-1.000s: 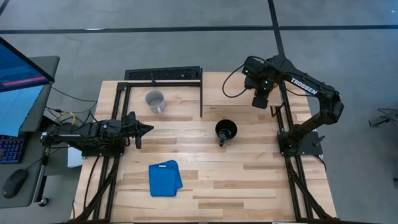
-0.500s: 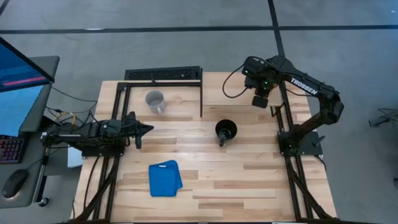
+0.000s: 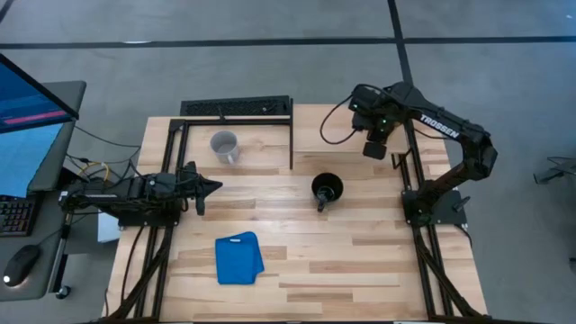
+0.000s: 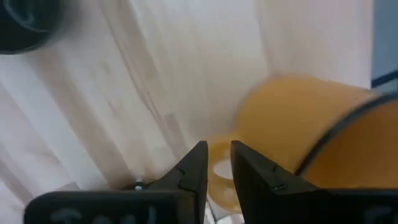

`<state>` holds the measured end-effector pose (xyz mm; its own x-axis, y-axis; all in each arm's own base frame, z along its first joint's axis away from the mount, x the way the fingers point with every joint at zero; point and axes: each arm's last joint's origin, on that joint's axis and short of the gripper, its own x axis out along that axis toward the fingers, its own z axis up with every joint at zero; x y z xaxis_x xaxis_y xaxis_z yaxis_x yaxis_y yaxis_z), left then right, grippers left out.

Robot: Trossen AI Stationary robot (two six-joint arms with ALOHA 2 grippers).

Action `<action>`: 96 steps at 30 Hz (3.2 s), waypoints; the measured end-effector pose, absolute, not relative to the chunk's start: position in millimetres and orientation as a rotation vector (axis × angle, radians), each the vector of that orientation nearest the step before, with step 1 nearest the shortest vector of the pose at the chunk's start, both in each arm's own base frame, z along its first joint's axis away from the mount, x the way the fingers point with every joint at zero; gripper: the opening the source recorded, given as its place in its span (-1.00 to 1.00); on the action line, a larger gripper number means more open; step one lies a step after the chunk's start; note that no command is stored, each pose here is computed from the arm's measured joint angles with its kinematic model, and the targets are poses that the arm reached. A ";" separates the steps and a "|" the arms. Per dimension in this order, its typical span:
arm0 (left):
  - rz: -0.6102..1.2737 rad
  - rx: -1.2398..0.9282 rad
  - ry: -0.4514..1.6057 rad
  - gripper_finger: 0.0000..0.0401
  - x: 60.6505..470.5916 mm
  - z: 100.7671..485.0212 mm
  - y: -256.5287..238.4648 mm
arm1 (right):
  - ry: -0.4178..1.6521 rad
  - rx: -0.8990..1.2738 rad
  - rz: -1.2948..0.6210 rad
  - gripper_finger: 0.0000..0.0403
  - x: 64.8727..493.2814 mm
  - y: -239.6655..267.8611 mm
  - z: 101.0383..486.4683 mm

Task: Stack small to large cups/mugs on shelf
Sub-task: Put the gray mug on the shelf

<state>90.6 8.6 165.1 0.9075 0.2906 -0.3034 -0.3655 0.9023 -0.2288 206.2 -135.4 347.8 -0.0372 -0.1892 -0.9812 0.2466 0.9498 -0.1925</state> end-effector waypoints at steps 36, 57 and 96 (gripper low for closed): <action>0.338 -0.257 0.268 -1.00 90.8 165.5 8.6 | 0.451 -0.055 -0.051 -0.54 176.0 -21.8 438.7; 0.345 -0.264 0.262 -1.00 90.8 165.8 8.7 | 0.090 0.123 0.026 -0.54 133.8 -1.2 308.6; 0.506 -0.402 0.021 -0.99 92.6 183.0 13.7 | -0.103 0.187 0.131 -0.54 101.4 8.9 267.5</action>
